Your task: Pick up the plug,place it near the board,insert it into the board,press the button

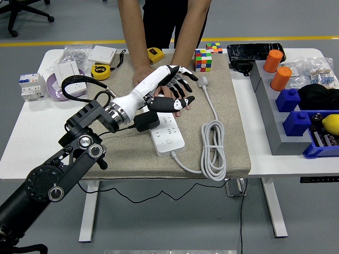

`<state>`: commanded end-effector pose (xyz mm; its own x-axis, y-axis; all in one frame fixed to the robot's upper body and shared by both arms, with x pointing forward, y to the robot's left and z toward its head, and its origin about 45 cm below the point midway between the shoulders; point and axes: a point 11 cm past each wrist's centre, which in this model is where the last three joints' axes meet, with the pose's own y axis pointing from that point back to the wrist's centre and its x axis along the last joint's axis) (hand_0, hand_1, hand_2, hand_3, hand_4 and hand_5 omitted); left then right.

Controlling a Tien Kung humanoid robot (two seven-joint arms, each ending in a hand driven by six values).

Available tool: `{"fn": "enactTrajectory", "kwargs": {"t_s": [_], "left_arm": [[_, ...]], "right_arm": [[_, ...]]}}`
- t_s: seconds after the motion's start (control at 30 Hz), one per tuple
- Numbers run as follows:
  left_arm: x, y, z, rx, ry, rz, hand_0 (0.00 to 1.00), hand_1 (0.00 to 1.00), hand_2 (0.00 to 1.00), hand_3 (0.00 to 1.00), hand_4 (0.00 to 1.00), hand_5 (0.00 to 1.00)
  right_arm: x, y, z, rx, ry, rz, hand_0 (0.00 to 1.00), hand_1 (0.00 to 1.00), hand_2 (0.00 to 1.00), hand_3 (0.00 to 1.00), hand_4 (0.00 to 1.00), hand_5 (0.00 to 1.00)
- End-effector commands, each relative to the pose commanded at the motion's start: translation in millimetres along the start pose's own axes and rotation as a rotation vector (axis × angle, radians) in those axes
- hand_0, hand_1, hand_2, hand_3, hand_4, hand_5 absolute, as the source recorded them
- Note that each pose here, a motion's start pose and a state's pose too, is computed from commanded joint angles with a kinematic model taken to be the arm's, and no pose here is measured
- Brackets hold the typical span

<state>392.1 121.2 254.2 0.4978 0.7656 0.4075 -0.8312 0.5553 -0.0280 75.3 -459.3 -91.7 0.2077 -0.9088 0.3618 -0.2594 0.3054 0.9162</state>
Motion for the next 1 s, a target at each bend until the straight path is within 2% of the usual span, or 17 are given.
{"fn": "enactTrajectory", "kwargs": {"t_s": [0.17, 0.2, 0.3, 0.37, 0.4, 0.57, 0.6, 0.77, 0.8, 0.97, 1.0], "left_arm": [[4.1, 3.8, -15.2, 0.025, 0.228, 0.031, 0.958, 0.996, 0.968, 0.911, 0.998, 0.397], [4.8, 5.0, -15.6, 0.025, 0.269, 0.037, 0.866, 0.874, 0.826, 0.924, 0.998, 0.416], [3.9, 8.4, -12.7, 0.017, 0.375, 0.028, 0.866, 0.874, 0.826, 0.924, 0.998, 0.416], [0.4, 11.9, -11.4, 0.037, 0.291, -0.005, 0.866, 0.874, 0.826, 0.924, 0.998, 0.416], [-2.5, 14.2, -12.0, 0.053, 0.229, -0.031, 0.308, 0.305, 0.418, 0.895, 0.771, 0.126], [-14.6, 29.0, -28.6, 0.152, -0.073, -0.148, 0.308, 0.305, 0.418, 0.895, 0.771, 0.126], [-16.9, 33.2, -34.2, 0.178, -0.149, -0.171, 0.219, 0.122, 0.236, 0.870, 0.597, 0.070], [-24.5, 43.1, -51.1, 0.248, -0.402, -0.221, 0.219, 0.122, 0.236, 0.870, 0.597, 0.070], [-25.4, 43.9, -53.7, 0.257, -0.449, -0.225, 0.169, 0.026, 0.151, 0.799, 0.518, 0.002], [-38.0, 51.4, -71.3, 0.326, -0.637, -0.295, 0.169, 0.026, 0.151, 0.799, 0.518, 0.002], [-40.4, 52.8, -74.0, 0.336, -0.659, -0.309, 0.156, 0.018, 0.149, 0.824, 0.547, 0.002]], "right_arm": [[1.0, 0.3, 3.0, -0.008, 0.002, 0.002, 0.945, 0.888, 0.834, 0.837, 0.998, 0.948], [1.0, 0.4, 3.0, -0.007, 0.002, 0.002, 0.943, 0.888, 0.834, 0.837, 0.998, 0.948], [1.4, 0.3, 2.3, -0.005, 0.003, 0.002, 0.943, 0.888, 0.834, 0.837, 0.998, 0.948], [2.0, 0.2, 0.9, -0.001, 0.004, 0.003, 0.943, 0.888, 0.834, 0.837, 0.998, 0.948], [2.2, 0.1, -0.1, 0.002, 0.003, 0.004, 0.944, 0.888, 0.834, 0.837, 0.998, 0.948], [3.7, 0.0, -2.4, 0.006, 0.001, 0.007, 0.944, 0.888, 0.834, 0.837, 0.998, 0.948], [3.9, 0.0, -2.3, 0.005, 0.000, 0.007, 0.944, 0.888, 0.834, 0.837, 0.998, 0.948], [3.5, 0.1, -0.3, 0.000, -0.001, 0.007, 0.944, 0.888, 0.834, 0.837, 0.998, 0.948], [3.6, 0.2, -0.2, 0.000, -0.001, 0.007, 0.942, 0.888, 0.833, 0.837, 0.998, 0.947], [1.7, 0.2, 0.5, 0.000, -0.004, 0.004, 0.942, 0.888, 0.833, 0.837, 0.998, 0.947], [1.2, 0.2, 1.0, -0.001, -0.004, 0.003, 0.942, 0.888, 0.833, 0.837, 0.998, 0.947]]}}
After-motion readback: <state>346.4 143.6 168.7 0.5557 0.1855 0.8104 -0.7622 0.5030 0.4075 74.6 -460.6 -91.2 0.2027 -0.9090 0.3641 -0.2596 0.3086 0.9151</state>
